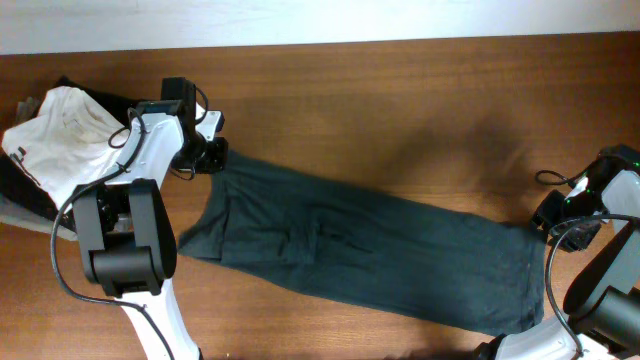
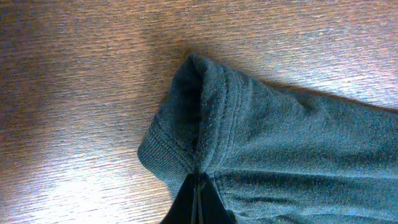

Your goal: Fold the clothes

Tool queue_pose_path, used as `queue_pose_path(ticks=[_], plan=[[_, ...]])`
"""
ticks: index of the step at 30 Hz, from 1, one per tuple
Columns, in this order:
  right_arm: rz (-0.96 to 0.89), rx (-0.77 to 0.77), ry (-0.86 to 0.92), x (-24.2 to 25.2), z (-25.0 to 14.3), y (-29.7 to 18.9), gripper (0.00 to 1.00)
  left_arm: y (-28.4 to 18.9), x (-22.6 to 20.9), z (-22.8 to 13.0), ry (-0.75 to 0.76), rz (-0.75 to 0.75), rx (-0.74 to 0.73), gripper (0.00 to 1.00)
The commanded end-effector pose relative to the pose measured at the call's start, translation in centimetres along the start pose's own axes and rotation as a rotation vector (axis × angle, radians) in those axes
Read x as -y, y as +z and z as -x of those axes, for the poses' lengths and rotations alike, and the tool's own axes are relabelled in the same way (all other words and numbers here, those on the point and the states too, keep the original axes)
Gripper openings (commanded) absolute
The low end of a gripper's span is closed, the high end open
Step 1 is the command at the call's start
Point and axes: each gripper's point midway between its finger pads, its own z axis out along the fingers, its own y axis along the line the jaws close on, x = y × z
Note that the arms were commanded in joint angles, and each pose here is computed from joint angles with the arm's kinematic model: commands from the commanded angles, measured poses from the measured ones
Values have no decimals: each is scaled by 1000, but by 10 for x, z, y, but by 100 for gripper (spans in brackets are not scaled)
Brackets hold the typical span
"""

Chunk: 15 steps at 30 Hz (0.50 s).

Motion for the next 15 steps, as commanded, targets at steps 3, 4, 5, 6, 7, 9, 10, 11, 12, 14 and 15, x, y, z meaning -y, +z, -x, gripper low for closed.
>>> queue_pose_path(ticks=[3,4,5,6,7,9,10,11,12,14,15], plan=[[-66,-1,50,13,1,6,33,-12,0,6,16,-6,33,1],[-65,-1,50,13,2,6,36,-12,0,6,16,-6,33,1],[-66,-1,50,13,1,6,38,-12,0,6,16,-6,33,1],[-66,2,50,13,2,6,38,-12,0,6,16,-6,33,1],[-65,5,50,13,3,6,38,-12,0,6,16,-6,33,1],[-64,12,50,12,5,6,39,-12,0,6,16,-6,33,1],[-63,17,61,12,6,7,39,-12,0,6,16,-6,33,1],[-62,21,68,12,6,10,39,-12,0,6,16,-6,33,1],[-61,23,68,12,5,12,38,-12,0,6,16,-6,33,1],[-58,21,75,12,4,15,25,-12,0,6,16,-6,33,1],[-57,28,88,12,5,15,13,-12,0,6,16,-6,32,1]])
